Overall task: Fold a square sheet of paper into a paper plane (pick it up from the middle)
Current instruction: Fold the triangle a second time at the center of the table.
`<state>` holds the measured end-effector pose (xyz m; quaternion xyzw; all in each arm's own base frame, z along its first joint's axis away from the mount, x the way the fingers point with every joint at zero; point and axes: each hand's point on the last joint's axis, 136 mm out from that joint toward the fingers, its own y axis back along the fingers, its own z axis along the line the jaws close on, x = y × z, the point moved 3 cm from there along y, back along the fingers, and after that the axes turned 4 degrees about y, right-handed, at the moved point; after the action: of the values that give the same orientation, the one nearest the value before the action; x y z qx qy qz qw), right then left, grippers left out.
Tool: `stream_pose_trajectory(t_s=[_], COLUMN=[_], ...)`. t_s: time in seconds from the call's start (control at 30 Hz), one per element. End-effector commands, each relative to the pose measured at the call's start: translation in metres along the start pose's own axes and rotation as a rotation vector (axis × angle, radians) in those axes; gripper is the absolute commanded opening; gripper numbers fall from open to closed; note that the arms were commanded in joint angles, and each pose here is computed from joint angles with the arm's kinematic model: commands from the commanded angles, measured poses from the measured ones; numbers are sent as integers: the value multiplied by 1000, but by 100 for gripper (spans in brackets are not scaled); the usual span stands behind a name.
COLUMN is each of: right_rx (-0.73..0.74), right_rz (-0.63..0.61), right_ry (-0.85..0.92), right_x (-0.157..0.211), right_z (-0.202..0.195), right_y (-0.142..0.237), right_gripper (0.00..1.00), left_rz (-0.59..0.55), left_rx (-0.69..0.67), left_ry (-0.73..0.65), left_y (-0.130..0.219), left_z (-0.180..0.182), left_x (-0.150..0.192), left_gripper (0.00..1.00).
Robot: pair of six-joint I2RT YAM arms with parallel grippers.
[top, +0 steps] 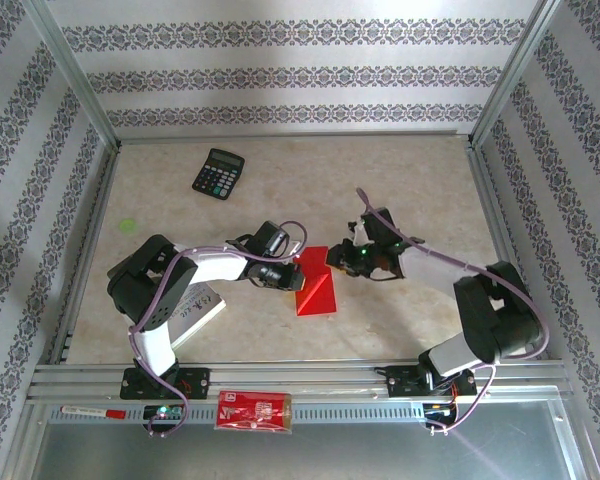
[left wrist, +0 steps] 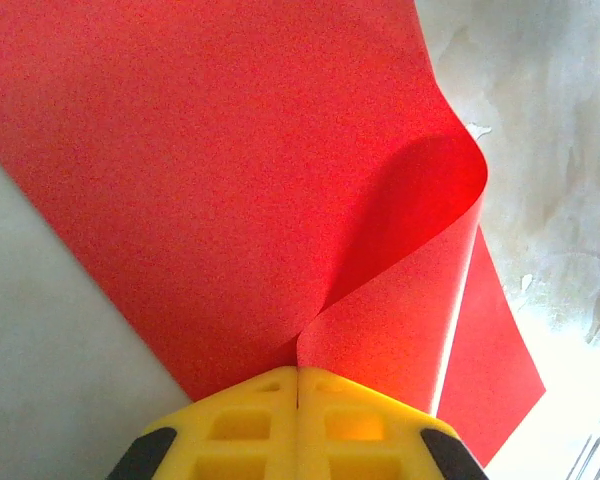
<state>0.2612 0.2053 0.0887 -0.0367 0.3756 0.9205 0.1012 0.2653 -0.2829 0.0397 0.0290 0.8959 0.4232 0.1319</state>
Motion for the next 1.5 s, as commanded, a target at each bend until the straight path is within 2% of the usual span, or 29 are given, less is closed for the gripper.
stream_pose_trajectory(t_s=[0.0,0.13,0.5,0.83,1.47], right_rx=[-38,-46,31,72,85], right_rz=[47,77,126,153,157], right_ry=[-15,-1,-36,-41,-45], right_x=[32,58,80,86,87], right_z=[10,13,-21,-34,-38], right_y=[-11,-25,-47,-50,-49], right_gripper=[21,18,16,15,15], left_rz=[120,124,108,85,76], left_rx=[-167,-153,-123,-87,-75], left_ry=[97,110,97,77,62], left_y=[-18,-18,-12,-6,-4], left_z=[41,39,24,9,3], left_x=[35,35,22,8,-2], left_gripper=[0,0,0,0,0])
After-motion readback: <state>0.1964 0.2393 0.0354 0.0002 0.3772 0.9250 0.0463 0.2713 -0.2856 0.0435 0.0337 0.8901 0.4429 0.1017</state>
